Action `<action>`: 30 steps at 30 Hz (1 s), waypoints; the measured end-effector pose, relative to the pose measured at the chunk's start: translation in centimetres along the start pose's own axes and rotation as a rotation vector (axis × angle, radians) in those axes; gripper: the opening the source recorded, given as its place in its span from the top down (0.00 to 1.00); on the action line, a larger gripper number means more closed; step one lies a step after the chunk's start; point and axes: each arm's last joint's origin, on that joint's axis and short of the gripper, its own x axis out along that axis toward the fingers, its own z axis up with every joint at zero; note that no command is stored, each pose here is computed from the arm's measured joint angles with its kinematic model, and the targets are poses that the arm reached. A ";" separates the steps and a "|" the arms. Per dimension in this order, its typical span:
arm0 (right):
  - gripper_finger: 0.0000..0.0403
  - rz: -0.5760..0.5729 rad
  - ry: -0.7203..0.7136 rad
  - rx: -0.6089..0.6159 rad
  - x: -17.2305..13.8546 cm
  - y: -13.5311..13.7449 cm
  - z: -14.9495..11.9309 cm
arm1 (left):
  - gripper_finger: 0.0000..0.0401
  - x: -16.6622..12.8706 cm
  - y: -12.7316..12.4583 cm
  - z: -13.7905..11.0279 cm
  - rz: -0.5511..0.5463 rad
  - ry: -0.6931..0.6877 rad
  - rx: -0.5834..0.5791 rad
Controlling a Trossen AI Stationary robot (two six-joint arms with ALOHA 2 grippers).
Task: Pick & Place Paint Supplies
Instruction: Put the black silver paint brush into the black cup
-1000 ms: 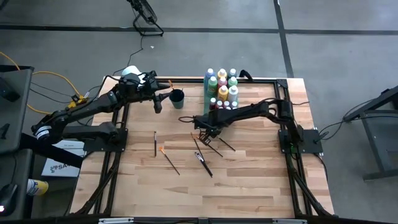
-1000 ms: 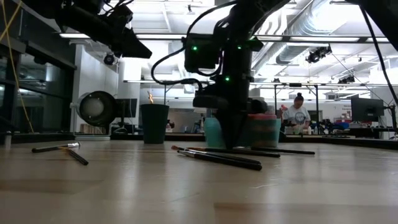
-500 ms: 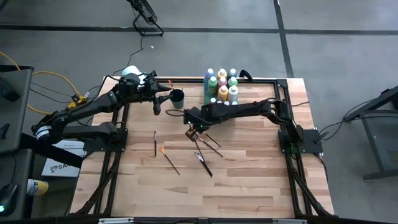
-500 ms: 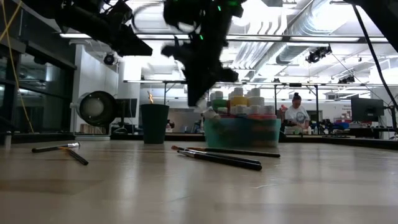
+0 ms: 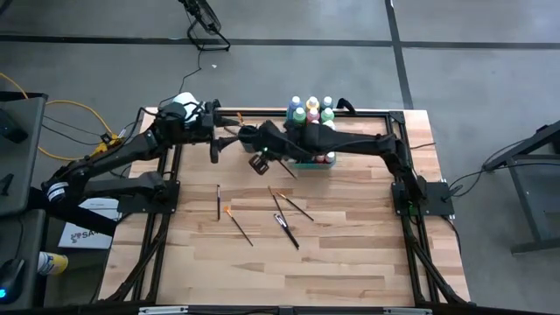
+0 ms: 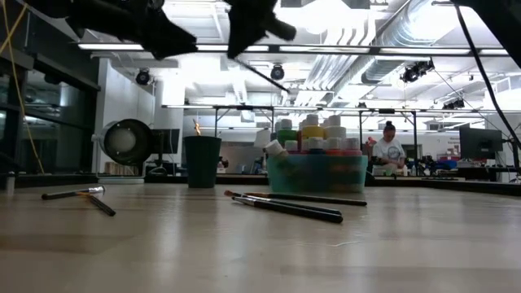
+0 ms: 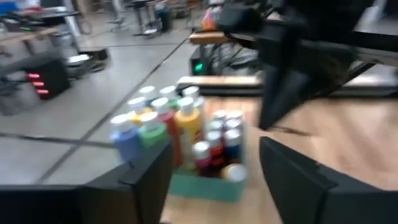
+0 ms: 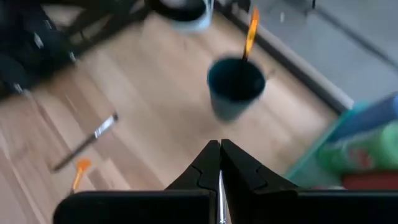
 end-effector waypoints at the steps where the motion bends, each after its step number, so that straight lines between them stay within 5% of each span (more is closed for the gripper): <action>1: 0.99 0.004 -0.029 -0.008 -0.5 0.0 0.5 | 0.39 0.0 -0.1 0.1 -0.032 -0.015 -0.026; 7: 0.99 0.082 -0.266 -0.059 -2.7 0.3 3.8 | 0.24 0.5 -0.4 0.5 -0.244 -0.063 -0.220; 20: 0.99 0.245 -0.581 -0.083 -4.2 0.9 7.2 | 0.23 0.6 -0.3 1.6 -0.315 -0.159 -0.308; 25: 0.99 0.234 -0.594 -0.088 -4.2 0.9 7.3 | 0.31 0.5 -0.3 2.0 -0.310 -0.191 -0.308; 30: 0.99 0.240 -0.592 -0.086 -4.2 0.9 7.3 | 0.52 0.5 -0.2 2.0 -0.299 -0.194 -0.329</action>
